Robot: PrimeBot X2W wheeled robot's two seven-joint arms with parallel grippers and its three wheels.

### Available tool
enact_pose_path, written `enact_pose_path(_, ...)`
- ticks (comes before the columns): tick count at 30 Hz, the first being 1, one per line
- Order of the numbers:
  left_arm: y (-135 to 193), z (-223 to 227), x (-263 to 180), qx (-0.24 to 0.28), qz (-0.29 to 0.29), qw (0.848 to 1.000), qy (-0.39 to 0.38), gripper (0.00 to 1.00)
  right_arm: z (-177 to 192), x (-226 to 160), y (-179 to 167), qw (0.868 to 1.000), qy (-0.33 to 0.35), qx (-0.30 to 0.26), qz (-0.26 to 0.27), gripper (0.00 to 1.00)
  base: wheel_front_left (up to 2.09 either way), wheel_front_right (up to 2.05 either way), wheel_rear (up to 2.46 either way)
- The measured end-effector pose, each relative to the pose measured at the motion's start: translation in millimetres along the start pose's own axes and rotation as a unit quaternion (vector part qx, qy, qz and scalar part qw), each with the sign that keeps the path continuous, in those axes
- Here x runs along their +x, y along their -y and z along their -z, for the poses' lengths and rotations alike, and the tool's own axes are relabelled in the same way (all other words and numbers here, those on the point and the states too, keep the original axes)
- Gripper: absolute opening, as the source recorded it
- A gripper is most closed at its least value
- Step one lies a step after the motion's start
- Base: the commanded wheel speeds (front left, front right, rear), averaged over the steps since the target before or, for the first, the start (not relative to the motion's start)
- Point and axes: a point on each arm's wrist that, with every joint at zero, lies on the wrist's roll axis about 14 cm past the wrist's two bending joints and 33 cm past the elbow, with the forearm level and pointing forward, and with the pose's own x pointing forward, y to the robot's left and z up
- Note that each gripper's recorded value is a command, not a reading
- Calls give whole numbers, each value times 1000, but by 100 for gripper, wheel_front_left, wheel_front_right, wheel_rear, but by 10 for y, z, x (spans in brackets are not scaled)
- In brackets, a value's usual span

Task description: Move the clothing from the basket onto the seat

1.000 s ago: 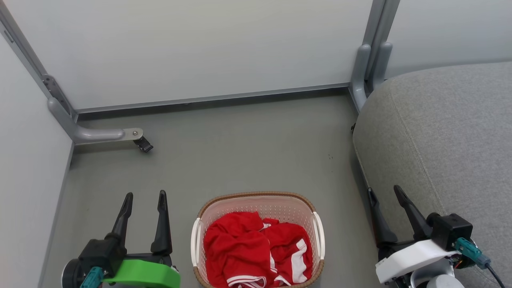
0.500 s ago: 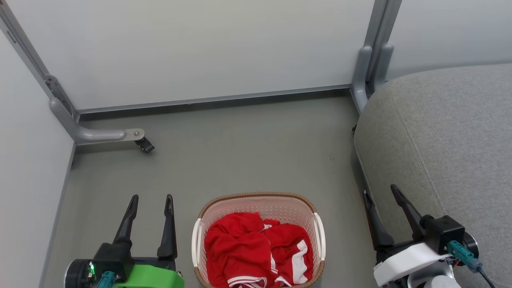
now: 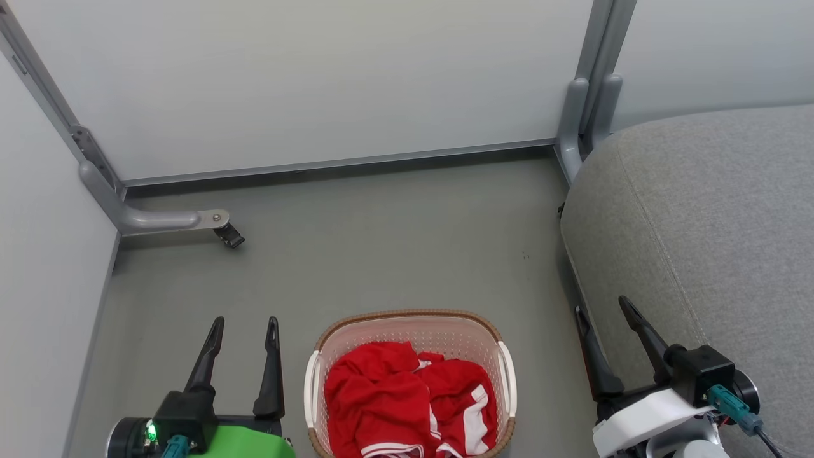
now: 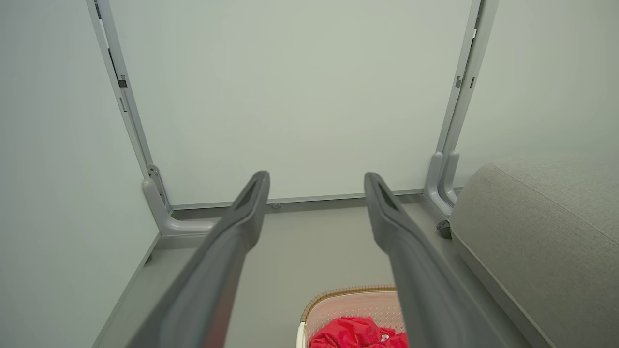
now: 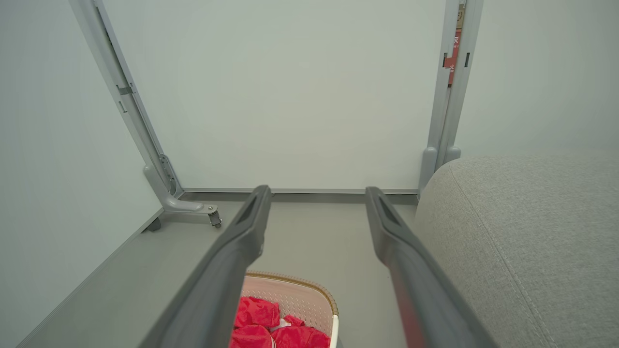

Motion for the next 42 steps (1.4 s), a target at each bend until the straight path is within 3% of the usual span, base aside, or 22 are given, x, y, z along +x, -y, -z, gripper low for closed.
enact_pose_path(18, 19, 168, -26, -4, 2, 1000, -27, 100, 72, 17, -9, 1000, -10, 1, -2, 100, 0, 0, 0)
enact_pose_path(24, 140, 382, 94, 1, 31, 998, -59, 100, 163, 130, 34, 1000, -21, -9, -2, 100, 0, 0, 0)
enact_pose_path(29, 351, 685, 287, 29, 90, 990, -101, 100, 268, 323, 104, 999, -30, -18, -1, 100, 0, 0, 0)
enact_pose_path(34, 536, 1042, 590, 93, 172, 970, -141, 100, 393, 619, 164, 999, -33, -31, -7, 100, 0, 0, 0)
enact_pose_path(42, 716, 1889, 865, 177, 297, 909, -232, 100, 783, 1017, 322, 998, -52, -37, -10, 100, 0, 0, 0)
